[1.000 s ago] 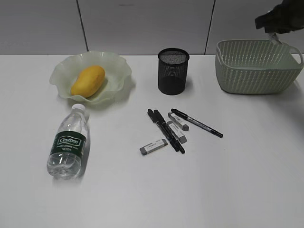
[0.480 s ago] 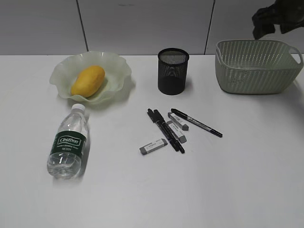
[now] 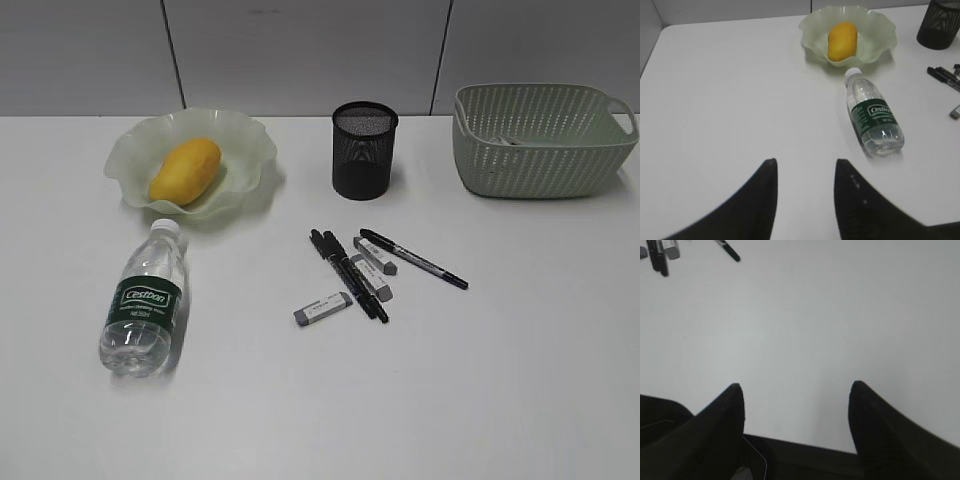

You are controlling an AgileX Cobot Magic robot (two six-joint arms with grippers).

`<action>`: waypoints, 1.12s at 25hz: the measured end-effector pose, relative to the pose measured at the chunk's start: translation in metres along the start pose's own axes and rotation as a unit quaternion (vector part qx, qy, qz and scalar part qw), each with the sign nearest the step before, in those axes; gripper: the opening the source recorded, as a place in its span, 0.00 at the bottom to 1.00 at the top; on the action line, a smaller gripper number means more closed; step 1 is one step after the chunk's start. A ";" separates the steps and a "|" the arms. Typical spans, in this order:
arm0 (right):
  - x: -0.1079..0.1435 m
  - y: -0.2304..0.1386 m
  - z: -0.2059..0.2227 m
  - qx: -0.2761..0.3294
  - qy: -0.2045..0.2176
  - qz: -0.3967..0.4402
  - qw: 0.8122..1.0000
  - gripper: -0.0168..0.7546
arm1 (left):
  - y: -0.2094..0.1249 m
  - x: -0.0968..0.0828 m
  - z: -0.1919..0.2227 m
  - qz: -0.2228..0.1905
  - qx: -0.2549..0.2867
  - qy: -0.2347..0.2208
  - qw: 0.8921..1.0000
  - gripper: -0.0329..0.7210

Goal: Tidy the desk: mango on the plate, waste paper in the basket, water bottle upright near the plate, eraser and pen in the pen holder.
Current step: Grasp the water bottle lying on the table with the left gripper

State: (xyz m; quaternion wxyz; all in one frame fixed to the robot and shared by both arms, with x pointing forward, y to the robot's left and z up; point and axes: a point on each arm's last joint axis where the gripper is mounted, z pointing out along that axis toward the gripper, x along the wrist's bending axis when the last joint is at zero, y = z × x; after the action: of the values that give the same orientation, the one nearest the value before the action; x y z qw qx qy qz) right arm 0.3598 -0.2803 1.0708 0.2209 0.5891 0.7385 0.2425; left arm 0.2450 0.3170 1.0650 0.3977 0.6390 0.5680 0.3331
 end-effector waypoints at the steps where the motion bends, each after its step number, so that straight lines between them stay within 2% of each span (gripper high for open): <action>1: 0.002 -0.013 -0.008 -0.008 0.005 0.003 1.000 0.69 | 0.001 -0.001 0.003 0.001 0.009 0.000 1.000 0.42; 4: 0.006 -0.052 -0.033 -0.049 0.006 0.002 0.999 0.69 | 0.010 -0.006 0.017 0.007 0.052 -0.003 0.999 0.45; 8: 0.009 -0.086 -0.053 -0.136 0.002 0.000 0.991 0.68 | 0.036 -0.024 0.051 0.013 0.110 -0.041 0.993 0.60; 12: 0.011 -0.103 -0.066 -0.208 -0.002 -0.002 0.978 0.65 | 0.066 -0.045 0.116 0.003 0.176 -0.055 0.983 0.74; 15: 0.011 -0.107 -0.068 -0.221 -0.002 -0.002 0.975 0.64 | 0.074 -0.060 0.185 0.007 0.257 -0.047 0.965 0.78; 18: 0.011 -0.107 -0.068 -0.222 -0.002 -0.002 0.975 0.63 | 0.075 -0.073 0.245 0.014 0.315 -0.040 0.948 0.87; 22: 0.011 -0.107 -0.068 -0.223 -0.002 -0.002 0.975 0.63 | 0.071 -0.088 0.313 0.013 0.364 -0.035 0.931 0.92; 28: 0.011 -0.107 -0.068 -0.223 -0.002 -0.002 0.975 0.62 | 0.057 -0.102 0.374 -0.032 0.405 -0.026 0.913 0.92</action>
State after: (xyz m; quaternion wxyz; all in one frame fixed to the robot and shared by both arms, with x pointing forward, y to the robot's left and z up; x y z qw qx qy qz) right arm 0.2344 -0.2958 1.0572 0.3485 0.5242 0.6664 0.3995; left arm 0.5859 0.1653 0.9457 0.1296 0.7350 0.6640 0.0451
